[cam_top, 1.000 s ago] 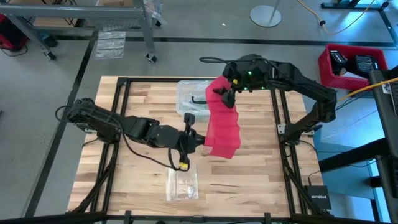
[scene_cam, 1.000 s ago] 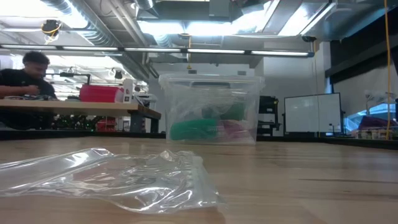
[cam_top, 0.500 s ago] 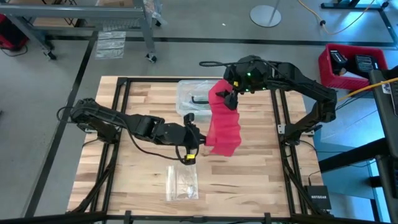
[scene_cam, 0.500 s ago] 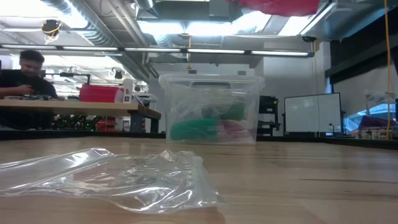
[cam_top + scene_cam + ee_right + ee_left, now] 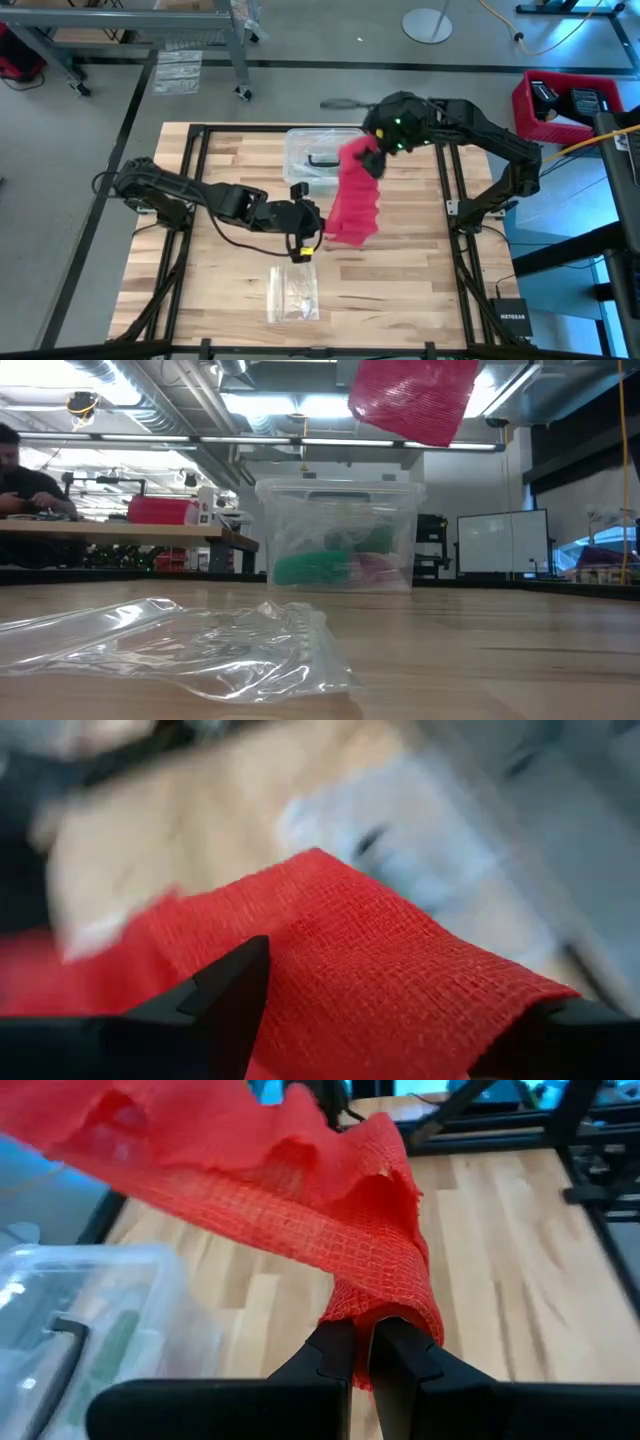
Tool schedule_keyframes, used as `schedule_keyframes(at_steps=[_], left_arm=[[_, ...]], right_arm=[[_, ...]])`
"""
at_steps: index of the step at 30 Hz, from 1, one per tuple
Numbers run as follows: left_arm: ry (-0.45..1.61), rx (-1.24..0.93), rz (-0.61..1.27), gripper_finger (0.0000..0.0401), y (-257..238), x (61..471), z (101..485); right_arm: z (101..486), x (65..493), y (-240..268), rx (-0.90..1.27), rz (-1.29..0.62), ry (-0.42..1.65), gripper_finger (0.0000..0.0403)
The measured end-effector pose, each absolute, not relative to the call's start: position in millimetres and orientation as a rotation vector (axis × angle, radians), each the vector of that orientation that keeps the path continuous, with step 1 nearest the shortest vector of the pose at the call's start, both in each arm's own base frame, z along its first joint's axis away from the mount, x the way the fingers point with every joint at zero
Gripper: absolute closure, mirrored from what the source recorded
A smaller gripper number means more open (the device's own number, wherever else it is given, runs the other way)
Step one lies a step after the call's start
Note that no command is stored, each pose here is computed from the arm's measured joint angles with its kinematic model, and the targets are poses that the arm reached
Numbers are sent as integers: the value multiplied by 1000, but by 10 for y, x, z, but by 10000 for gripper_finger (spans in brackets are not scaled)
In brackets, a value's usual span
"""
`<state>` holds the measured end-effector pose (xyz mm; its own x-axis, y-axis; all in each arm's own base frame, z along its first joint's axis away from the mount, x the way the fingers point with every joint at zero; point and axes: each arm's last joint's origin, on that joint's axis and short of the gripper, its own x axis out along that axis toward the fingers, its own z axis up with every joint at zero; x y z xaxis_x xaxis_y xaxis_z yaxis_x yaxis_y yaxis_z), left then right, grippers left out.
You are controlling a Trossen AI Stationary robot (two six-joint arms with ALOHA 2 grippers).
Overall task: Roll bandage
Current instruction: Roll the red bandage
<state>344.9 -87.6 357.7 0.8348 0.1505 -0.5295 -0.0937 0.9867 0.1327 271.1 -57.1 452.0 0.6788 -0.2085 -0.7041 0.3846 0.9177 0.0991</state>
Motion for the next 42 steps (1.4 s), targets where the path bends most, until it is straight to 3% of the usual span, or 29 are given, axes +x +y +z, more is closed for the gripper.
schedule_keyframes(at_steps=[2, 5, 7, 13, 17, 24, 27, 32, 42], left_arm=[[558, 103, 137, 391, -848, 3469, 3581], [574, 108, 148, 391, -810, 3492, 3551], [587, 111, 142, 391, -805, 3505, 3525], [601, 122, 135, 391, -816, 3565, 3455], [598, 125, 132, 391, -820, 3573, 3451], [588, 149, 130, 391, -796, 3570, 3476], [607, 146, 139, 391, -761, 3567, 3461], [606, 203, 126, 391, -741, 3575, 3466], [508, 285, 141, 391, -580, 3618, 3603]], right_arm=[[4561, 2755, -546, 254, -355, 692, 129], [4578, 2775, -473, 321, -21, 695, 129], [4588, 2764, -448, 333, 76, 696, 129], [4548, 2514, -445, 318, -258, 866, 129], [4494, 2382, -371, 275, -322, 988, 129], [4649, 2169, -290, 91, -535, 881, 129], [4647, 2127, -278, 43, -455, 922, 129], [4710, 1892, -157, 185, -150, 948, 129], [4568, 1501, 143, 59, -269, 844, 129]])
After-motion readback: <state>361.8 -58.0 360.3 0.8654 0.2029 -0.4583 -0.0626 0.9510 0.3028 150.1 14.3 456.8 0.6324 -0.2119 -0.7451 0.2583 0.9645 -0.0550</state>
